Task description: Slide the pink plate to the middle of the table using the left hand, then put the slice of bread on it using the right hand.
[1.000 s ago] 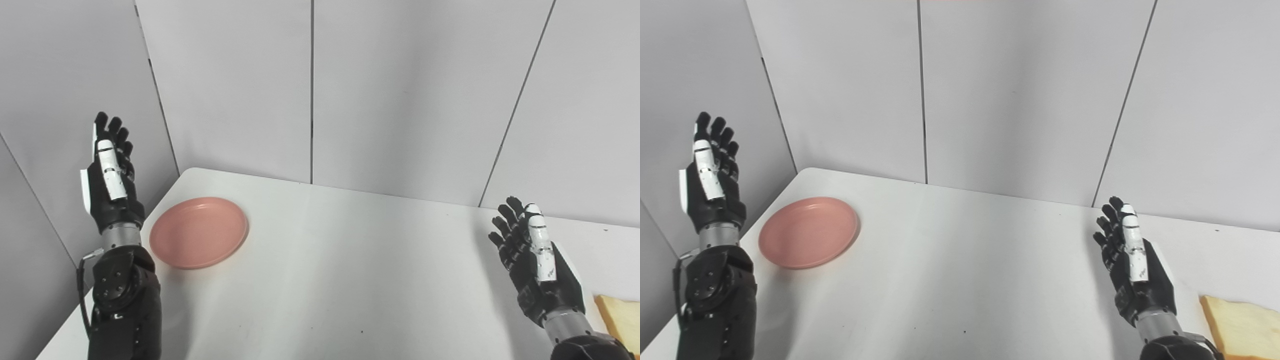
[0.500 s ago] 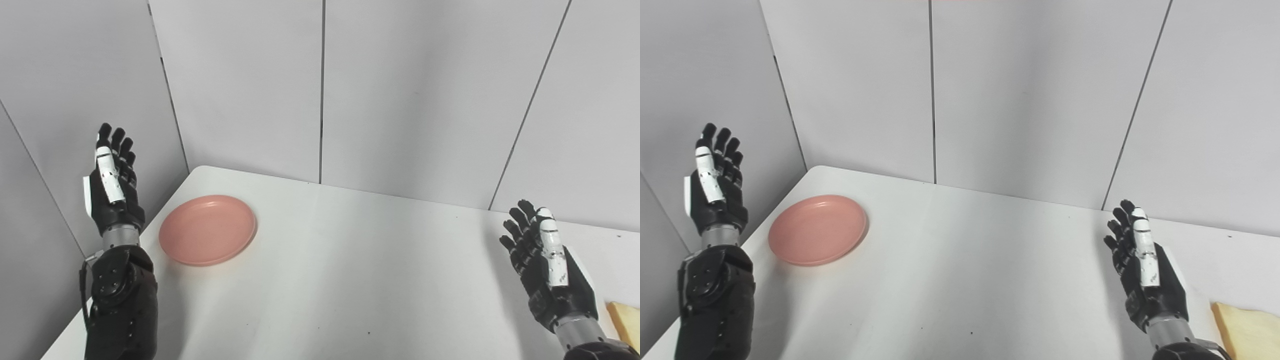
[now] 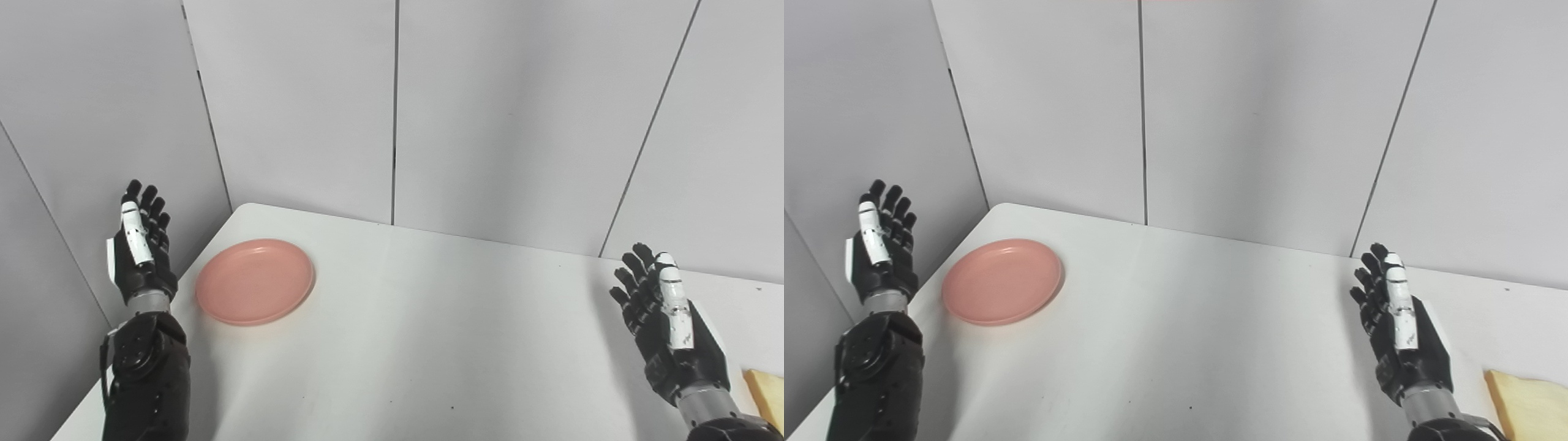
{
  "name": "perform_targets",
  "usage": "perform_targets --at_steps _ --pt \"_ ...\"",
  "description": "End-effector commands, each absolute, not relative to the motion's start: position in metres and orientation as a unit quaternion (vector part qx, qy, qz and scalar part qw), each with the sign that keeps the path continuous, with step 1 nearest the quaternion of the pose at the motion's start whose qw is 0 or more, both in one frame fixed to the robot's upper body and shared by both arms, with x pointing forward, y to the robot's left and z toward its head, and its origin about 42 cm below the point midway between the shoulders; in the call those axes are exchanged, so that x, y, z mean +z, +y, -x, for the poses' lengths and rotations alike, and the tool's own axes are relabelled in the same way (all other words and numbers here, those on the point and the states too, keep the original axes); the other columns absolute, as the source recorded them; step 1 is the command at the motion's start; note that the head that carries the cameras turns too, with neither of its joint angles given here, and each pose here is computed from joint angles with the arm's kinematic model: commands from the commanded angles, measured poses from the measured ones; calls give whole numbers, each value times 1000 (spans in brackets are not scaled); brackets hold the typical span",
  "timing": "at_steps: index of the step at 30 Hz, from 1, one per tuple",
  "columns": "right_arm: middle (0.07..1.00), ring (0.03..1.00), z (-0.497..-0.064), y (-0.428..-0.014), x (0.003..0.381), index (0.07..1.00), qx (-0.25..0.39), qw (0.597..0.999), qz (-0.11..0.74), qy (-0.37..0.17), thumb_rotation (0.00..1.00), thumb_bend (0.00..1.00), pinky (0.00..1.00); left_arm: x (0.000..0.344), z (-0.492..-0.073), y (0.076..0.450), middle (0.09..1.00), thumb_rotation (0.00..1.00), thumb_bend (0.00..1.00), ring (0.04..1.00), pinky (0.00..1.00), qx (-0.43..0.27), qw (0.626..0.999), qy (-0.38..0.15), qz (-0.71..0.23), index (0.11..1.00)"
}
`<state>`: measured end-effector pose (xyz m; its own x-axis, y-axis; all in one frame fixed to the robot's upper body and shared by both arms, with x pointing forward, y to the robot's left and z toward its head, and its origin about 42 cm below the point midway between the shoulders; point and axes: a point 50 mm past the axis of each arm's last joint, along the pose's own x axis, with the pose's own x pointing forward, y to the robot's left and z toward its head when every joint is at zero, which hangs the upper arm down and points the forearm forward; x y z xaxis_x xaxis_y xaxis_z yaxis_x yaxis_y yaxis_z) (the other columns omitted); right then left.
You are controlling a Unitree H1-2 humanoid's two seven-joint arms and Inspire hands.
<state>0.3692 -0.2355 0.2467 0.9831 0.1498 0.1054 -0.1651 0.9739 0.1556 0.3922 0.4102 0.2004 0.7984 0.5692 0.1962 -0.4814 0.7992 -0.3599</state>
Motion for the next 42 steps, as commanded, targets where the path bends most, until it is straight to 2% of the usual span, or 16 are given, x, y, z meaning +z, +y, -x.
perform_targets --at_steps 1,18,25,35,42 --pt "1000 1000 -370 -235 270 1000 91 989 -78 -87 1000 80 1000 228 -401 417 960 1000 358 973 991 263 934 -195 139 941" --pt "1000 1000 -368 -235 272 1000 94 989 -74 -89 1000 73 1000 201 -411 426 982 1000 332 992 1000 257 938 -148 181 978" --pt "1000 1000 -369 -235 272 1000 95 989 -73 -90 1000 76 1000 184 -419 430 936 1000 308 932 959 266 936 -122 196 933" --pt "1000 1000 -368 -234 273 1000 91 989 -77 -90 1000 87 1000 164 -427 435 936 1000 306 940 950 281 932 -90 209 918" --pt "1000 1000 -368 -234 273 1000 91 989 -76 -91 1000 87 1000 156 -431 431 947 1000 312 944 968 275 935 -76 211 939"
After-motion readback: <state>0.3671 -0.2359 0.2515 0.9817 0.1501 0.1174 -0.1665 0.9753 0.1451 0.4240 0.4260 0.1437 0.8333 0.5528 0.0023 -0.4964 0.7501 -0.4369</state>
